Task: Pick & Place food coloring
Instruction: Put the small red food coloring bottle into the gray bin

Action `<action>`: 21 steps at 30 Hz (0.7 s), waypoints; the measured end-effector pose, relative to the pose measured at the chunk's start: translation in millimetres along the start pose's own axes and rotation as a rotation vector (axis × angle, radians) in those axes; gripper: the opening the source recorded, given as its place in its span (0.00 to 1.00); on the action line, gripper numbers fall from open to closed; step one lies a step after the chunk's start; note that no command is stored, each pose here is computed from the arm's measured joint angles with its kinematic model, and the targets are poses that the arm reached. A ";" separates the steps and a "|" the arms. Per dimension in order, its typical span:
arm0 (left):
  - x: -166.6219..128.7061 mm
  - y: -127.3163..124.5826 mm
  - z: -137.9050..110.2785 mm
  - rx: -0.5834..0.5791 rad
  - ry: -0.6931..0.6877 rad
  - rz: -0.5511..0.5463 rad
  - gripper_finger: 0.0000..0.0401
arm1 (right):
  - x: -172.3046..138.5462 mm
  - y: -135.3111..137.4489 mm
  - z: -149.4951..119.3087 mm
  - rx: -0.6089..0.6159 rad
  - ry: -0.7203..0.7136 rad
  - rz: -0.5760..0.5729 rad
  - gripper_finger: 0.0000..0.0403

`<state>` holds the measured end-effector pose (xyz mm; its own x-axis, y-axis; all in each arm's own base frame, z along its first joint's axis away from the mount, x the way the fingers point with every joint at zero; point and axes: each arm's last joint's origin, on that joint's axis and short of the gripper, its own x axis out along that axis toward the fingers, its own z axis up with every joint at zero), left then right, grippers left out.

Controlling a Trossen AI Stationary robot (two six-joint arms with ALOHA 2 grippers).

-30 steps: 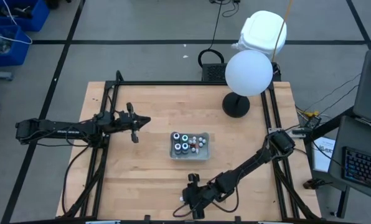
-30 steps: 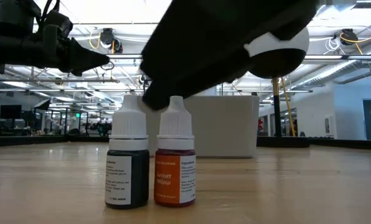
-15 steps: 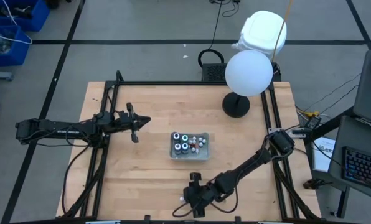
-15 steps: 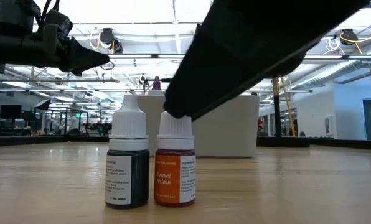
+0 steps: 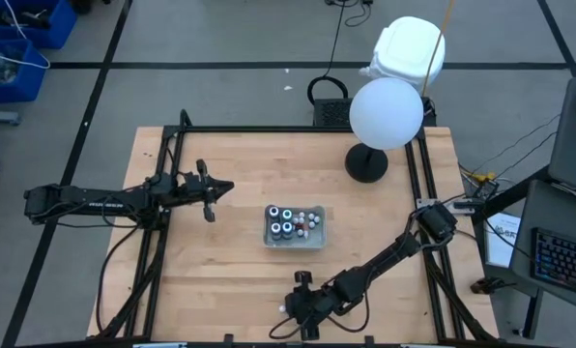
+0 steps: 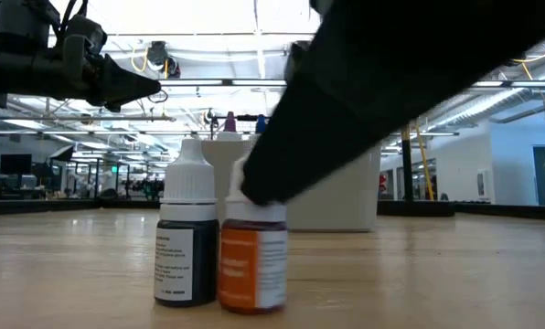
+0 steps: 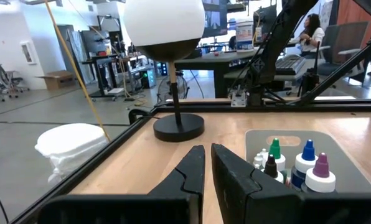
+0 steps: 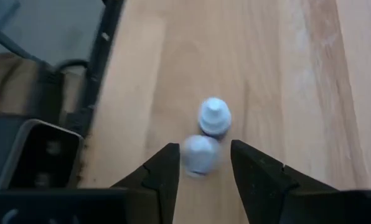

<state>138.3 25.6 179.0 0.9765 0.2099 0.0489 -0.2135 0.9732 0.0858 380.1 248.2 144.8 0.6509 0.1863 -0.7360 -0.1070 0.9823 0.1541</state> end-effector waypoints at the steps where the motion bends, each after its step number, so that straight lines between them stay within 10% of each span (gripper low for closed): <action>1: 0.0 -0.1 0.0 0.000 0.000 0.000 0.09 | 0.4 -0.6 -0.7 -0.002 0.005 -0.001 0.33; 21: 0.0 0.0 -0.2 0.005 0.001 -0.001 0.09 | -0.1 -0.1 0.5 -0.002 -0.003 0.005 0.09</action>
<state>138.3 25.5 178.8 0.9766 0.2095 0.0478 -0.2131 0.9728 0.0905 380.4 248.1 145.1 0.6523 0.1908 -0.7336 -0.1116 0.9814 0.1561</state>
